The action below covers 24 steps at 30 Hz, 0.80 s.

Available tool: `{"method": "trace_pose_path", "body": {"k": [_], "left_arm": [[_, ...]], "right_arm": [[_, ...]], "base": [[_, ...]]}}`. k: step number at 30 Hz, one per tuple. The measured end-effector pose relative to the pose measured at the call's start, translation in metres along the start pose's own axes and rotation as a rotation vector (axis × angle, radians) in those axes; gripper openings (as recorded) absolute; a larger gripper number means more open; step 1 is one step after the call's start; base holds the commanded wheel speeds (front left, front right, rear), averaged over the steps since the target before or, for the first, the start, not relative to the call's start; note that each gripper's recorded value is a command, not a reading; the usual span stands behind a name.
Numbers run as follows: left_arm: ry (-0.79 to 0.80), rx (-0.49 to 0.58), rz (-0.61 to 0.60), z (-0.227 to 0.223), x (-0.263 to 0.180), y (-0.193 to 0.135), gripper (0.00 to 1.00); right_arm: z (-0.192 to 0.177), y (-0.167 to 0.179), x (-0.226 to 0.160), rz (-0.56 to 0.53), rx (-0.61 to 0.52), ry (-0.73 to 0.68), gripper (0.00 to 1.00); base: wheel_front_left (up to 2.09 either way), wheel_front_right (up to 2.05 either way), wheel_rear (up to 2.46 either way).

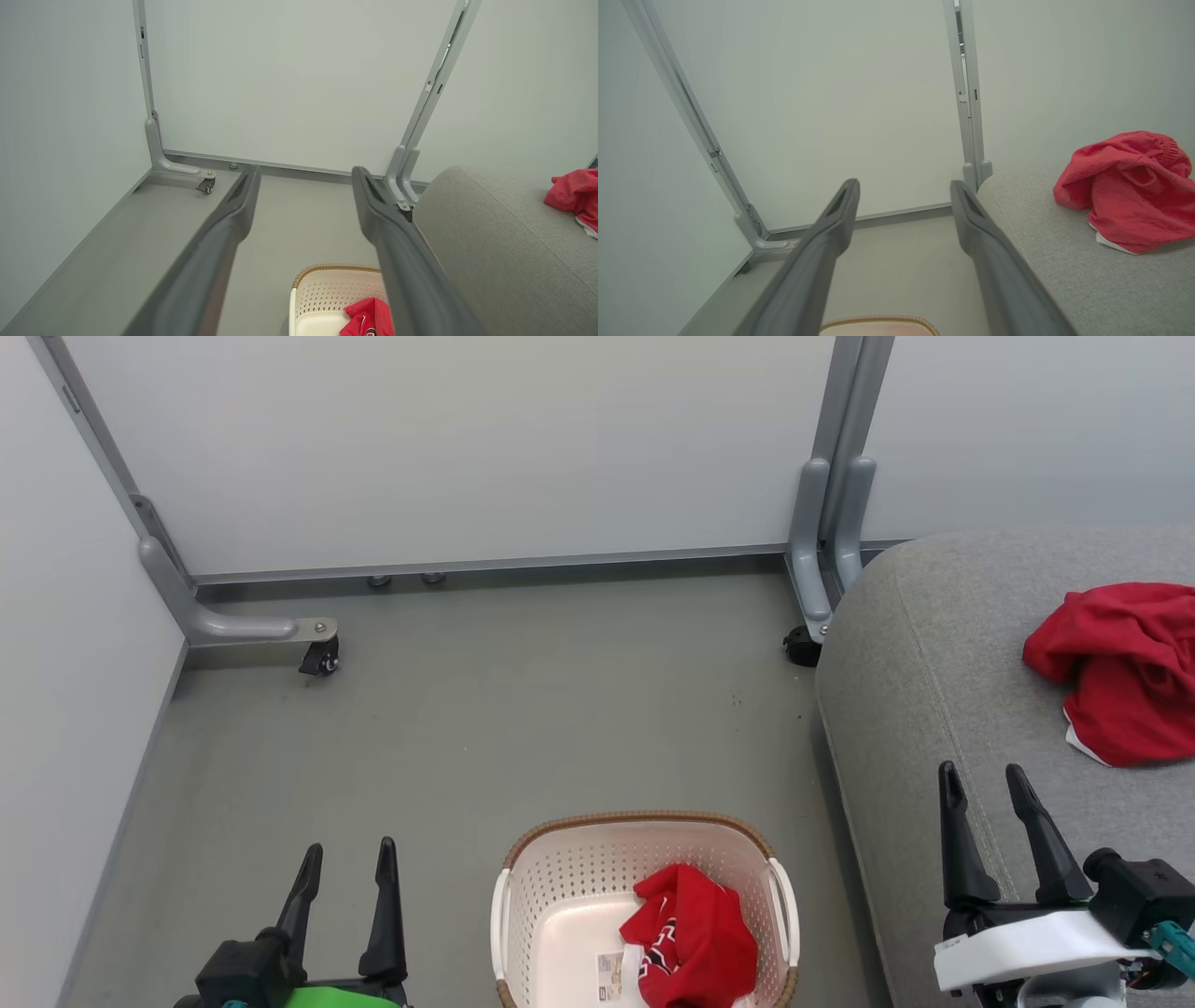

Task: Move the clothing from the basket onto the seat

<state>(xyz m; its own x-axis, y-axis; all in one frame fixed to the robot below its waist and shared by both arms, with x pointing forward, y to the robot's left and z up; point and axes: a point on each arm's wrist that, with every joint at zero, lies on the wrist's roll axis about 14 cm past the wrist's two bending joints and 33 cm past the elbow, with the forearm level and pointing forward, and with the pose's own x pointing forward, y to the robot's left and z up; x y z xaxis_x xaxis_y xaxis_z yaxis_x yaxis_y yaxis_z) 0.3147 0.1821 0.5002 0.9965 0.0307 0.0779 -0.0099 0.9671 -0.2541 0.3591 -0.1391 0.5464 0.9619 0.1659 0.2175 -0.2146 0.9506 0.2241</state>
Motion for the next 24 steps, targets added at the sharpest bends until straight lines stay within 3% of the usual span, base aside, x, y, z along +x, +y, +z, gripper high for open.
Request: {"method": "trace_pose_path", "body": {"k": [14,24], "left_arm": [[0.037,-0.004,-0.044,-0.011,0.004,-0.012,1.0],[0.136,0.02,-0.133,-0.042,0.025,-0.037,1.0]], "right_arm": [[0.002,-0.005,0.001,-0.015,0.003,-0.008,1.0],[0.014,-0.034,0.008,-0.088,-0.025,-0.046,1.0]], "base": [[0.0,0.0,0.0],[0.0,0.0,0.0]]}}
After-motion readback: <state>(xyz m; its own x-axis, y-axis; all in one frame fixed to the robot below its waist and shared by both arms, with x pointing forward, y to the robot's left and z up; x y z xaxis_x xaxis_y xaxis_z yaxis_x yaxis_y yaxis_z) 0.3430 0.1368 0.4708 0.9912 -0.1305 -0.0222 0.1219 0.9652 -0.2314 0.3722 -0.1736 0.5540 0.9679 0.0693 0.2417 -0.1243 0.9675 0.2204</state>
